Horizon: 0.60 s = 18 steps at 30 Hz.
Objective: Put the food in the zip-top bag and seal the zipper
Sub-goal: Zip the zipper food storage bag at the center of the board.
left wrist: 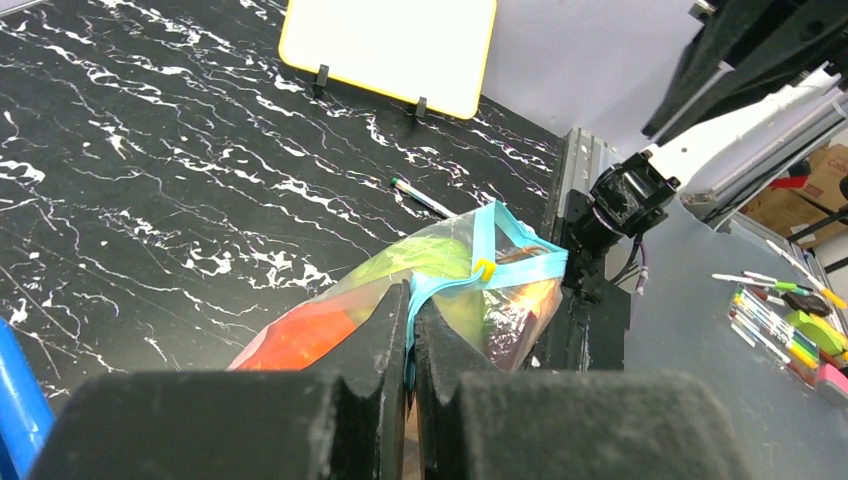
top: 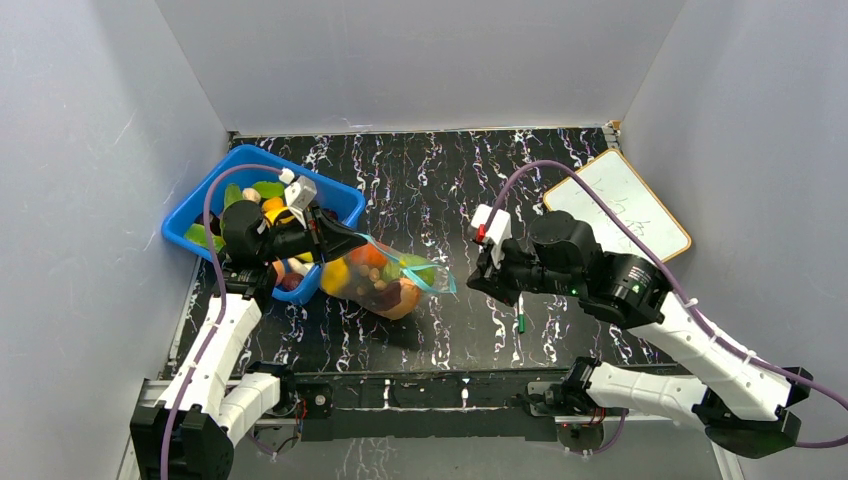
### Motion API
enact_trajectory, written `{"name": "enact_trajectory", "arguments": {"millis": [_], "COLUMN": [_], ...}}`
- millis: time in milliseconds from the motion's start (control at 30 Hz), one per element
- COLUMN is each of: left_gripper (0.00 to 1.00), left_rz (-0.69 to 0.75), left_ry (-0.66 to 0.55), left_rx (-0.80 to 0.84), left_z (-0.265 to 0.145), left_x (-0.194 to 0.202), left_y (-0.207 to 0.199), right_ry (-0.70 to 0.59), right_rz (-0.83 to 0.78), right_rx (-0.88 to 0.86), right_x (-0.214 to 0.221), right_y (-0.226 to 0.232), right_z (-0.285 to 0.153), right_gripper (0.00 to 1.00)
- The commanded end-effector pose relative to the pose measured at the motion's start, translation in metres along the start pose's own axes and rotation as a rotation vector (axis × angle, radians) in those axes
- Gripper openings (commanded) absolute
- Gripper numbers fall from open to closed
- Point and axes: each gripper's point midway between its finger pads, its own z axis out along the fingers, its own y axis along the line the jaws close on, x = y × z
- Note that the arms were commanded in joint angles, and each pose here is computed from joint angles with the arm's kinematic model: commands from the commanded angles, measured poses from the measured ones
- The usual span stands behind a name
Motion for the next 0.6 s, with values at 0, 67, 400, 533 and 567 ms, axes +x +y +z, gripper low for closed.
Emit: {"name": "enact_trajectory", "arguments": {"millis": [0, 67, 400, 533, 567], "left_gripper": [0.0, 0.0, 0.0, 0.0, 0.0], "left_rz": [0.122, 0.142, 0.148, 0.134, 0.129], "left_ry": [-0.027, -0.031, -0.024, -0.033, -0.037], "left_rx": [0.095, 0.098, 0.11, 0.106, 0.105], "left_z": [-0.004, -0.004, -0.006, -0.005, -0.004], "left_x": [-0.013, -0.012, -0.01, -0.01, -0.01], "left_y": [-0.022, -0.023, -0.026, -0.024, -0.024], "right_ry": [-0.208, -0.253, -0.17, -0.175, -0.172], "right_rz": [0.034, 0.052, 0.081, 0.061, 0.058], "right_rx": [0.082, 0.07, -0.015, -0.026, -0.027], "right_x": [-0.048, -0.058, -0.016, -0.004, -0.001], "right_y": [-0.016, -0.017, -0.01, -0.01, -0.011], "right_z": [0.009, 0.022, 0.083, 0.098, 0.103], "right_gripper": [0.13, 0.21, 0.5, 0.54, 0.54]}}
